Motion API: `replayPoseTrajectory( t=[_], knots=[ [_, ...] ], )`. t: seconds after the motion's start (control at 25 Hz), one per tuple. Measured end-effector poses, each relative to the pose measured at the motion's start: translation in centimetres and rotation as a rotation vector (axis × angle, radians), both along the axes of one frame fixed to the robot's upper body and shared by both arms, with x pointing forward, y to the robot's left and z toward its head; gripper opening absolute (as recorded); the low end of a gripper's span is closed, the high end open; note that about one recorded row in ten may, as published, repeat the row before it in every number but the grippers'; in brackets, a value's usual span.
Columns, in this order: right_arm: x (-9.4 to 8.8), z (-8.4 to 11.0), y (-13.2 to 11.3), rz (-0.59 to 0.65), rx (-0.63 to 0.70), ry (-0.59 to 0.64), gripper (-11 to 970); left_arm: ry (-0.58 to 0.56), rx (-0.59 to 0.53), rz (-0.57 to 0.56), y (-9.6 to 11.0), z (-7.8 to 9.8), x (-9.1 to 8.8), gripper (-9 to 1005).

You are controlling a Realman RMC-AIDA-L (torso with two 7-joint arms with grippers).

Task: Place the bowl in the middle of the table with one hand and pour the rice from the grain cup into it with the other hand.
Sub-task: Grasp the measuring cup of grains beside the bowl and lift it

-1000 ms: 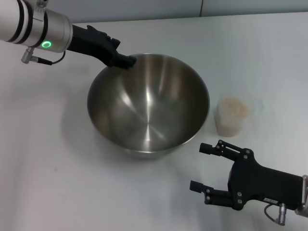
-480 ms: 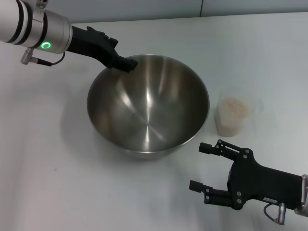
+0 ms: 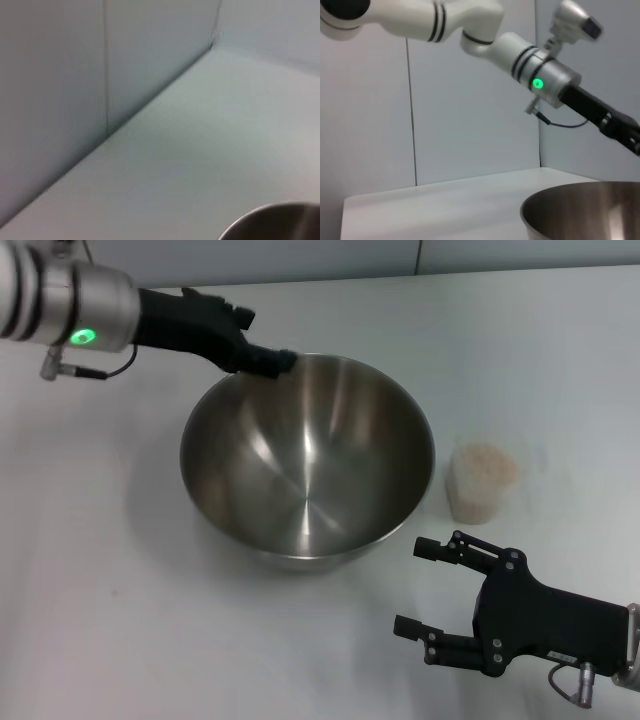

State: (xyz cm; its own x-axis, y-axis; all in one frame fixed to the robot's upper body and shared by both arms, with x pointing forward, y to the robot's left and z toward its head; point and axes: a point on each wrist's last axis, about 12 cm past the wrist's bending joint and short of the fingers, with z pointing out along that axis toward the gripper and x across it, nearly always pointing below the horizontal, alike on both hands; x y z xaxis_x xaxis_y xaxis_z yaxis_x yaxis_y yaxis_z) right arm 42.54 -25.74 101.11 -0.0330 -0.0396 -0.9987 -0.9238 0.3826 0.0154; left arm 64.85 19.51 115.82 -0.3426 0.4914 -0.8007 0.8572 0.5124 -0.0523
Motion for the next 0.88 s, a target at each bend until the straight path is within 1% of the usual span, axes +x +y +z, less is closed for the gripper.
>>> replayPoseTrajectory(
  t=[0.04,0.08,0.12,0.16,0.2,0.32,0.36,0.4,0.44,0.48,0.52,0.56,0.6,0.72,0.88],
  knots=[
    [0.0,0.0,0.0,0.0,0.0,0.0,813,-0.038,-0.107,-0.037,0.9,-0.1,-1.1,876],
    [0.0,0.0,0.0,0.0,0.0,0.0,813,-0.038,-0.107,-0.037,0.9,-0.1,-1.1,876],
    [0.0,0.0,0.0,0.001,0.0,-0.001,813,-0.058,-0.161,-0.049,1.7,-0.4,-1.9,876],
    [0.1,0.0,0.0,0.001,0.0,-0.001,813,-0.086,-0.234,-0.063,2.8,-0.9,-3.3,876],
    [0.1,0.0,0.0,0.002,0.0,-0.002,813,-0.086,-0.234,-0.063,2.8,-0.9,-3.3,876],
    [0.1,0.1,0.0,0.003,-0.001,-0.003,814,-0.119,-0.323,-0.059,4.8,-2.3,-5.6,876],
    [0.1,0.1,0.0,0.003,-0.001,-0.003,814,-0.119,-0.323,-0.059,4.8,-2.3,-5.6,876],
    [0.1,0.1,0.0,0.003,-0.001,-0.003,814,-0.129,-0.348,-0.053,5.5,-2.9,-6.5,876],
    [0.2,0.1,0.0,0.003,-0.001,-0.004,814,-0.161,-0.41,-0.042,7.0,-4.2,-8.6,876],
    [0.2,0.1,0.0,0.003,-0.001,-0.004,814,-0.166,-0.42,-0.042,7.2,-4.4,-9.0,876],
    [0.2,0.1,0.0,0.003,-0.001,-0.004,814,-0.179,-0.446,-0.027,8.0,-5.2,-10.2,876],
    [0.2,0.1,0.0,0.002,-0.002,-0.004,814,-0.211,-0.497,0.001,9.3,-6.5,-12.2,876],
    [0.2,0.1,0.0,0.002,-0.002,-0.004,814,-0.211,-0.497,0.001,9.3,-6.5,-12.2,876],
    [0.1,0.1,0.0,0.002,-0.004,-0.004,813,-0.266,-0.56,0.047,11.0,-8.6,-15.3,876],
    [0.1,0.1,-0.1,0.002,-0.004,-0.004,814,-0.334,-0.623,0.101,11.9,-10.1,-18.5,876]
  ],
)
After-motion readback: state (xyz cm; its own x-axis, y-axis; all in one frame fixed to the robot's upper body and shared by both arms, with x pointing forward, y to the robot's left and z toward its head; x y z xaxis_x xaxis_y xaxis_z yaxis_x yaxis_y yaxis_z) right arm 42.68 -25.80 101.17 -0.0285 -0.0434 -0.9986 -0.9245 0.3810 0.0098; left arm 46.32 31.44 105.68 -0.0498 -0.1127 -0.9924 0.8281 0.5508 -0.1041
